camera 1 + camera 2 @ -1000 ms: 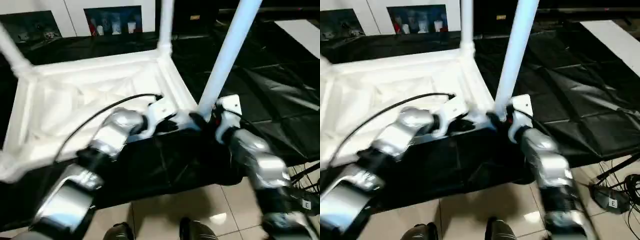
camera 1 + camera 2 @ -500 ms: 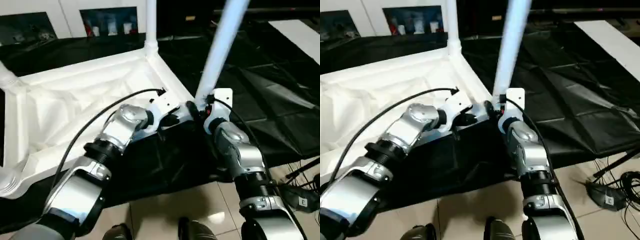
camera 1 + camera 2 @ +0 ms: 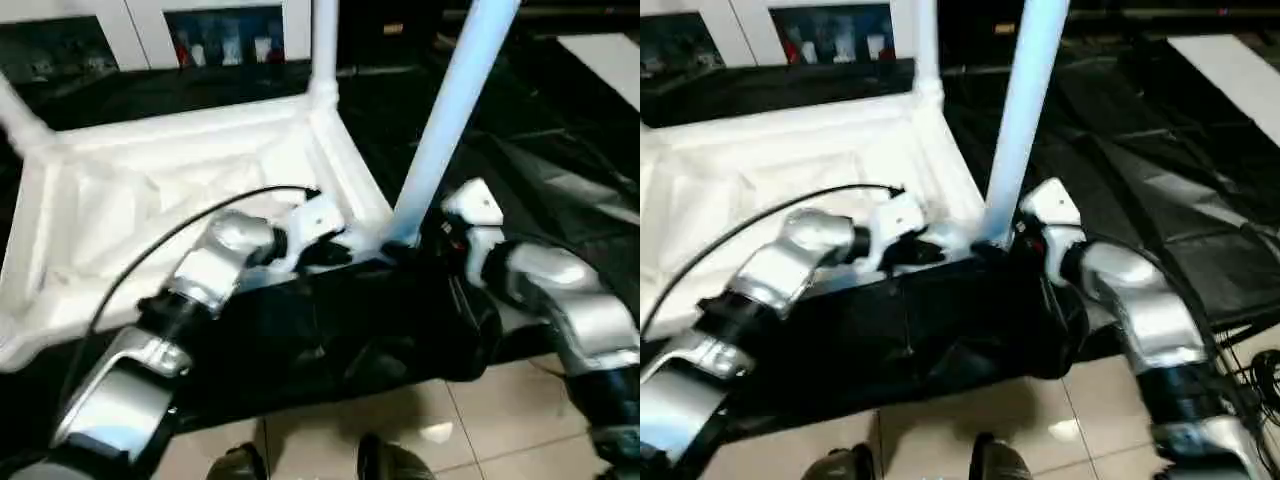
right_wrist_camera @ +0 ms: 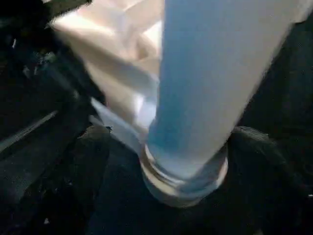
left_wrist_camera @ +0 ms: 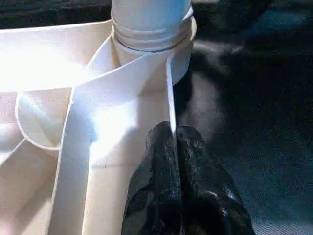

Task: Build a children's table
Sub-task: Rotate leg to tighten

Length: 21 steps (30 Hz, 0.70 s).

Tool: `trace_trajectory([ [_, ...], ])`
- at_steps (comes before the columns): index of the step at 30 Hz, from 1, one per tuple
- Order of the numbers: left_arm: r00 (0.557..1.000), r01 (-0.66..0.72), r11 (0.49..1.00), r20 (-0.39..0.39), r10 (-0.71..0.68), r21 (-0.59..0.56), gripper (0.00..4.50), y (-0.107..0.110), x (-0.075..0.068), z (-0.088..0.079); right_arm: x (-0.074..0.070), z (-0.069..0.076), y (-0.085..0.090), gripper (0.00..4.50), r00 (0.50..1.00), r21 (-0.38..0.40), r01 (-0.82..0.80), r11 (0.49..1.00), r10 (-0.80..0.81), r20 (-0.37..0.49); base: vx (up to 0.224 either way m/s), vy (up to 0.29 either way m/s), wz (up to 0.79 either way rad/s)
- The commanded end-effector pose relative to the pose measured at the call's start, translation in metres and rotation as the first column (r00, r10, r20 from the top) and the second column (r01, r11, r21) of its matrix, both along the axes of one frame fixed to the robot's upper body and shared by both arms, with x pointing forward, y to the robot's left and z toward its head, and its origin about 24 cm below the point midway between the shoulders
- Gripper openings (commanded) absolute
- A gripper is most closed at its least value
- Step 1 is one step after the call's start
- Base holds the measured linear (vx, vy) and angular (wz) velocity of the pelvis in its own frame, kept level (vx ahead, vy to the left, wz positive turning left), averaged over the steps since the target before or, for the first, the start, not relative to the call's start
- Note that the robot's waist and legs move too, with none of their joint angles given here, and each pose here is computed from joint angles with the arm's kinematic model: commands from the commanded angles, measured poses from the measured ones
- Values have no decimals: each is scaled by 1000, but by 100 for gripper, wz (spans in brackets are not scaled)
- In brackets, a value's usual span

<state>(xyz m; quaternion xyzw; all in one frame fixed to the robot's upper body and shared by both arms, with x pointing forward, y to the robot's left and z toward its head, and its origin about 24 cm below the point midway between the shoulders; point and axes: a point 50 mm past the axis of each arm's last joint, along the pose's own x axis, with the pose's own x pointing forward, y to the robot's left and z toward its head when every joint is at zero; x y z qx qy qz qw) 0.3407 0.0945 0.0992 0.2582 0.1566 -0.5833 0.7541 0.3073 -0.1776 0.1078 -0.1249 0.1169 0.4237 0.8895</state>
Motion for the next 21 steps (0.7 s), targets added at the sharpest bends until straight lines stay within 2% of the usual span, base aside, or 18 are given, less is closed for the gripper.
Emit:
trace_trajectory([
  [1,987,91,992,-140,-77,92,0,2,-18,-30,-5,3,1,399,998,-16,-64,998,64,-1,0,0,0],
  [2,977,153,984,-163,-137,89,0,4,-25,-28,-9,4,-2,399,995,-37,-101,994,100,-23,0,0,0],
  [6,967,191,978,-189,-172,87,0,7,-32,-26,-12,2,0,399,989,-46,-145,988,143,-46,0,0,0],
  [12,967,192,977,-185,-173,93,0,9,-32,-25,-14,-3,3,399,981,-51,-185,981,181,-65,0,0,0],
  [21,972,175,979,-178,-155,103,0,13,-32,-25,-20,-12,2,323,968,-80,-236,969,227,-108,0,0,0],
])
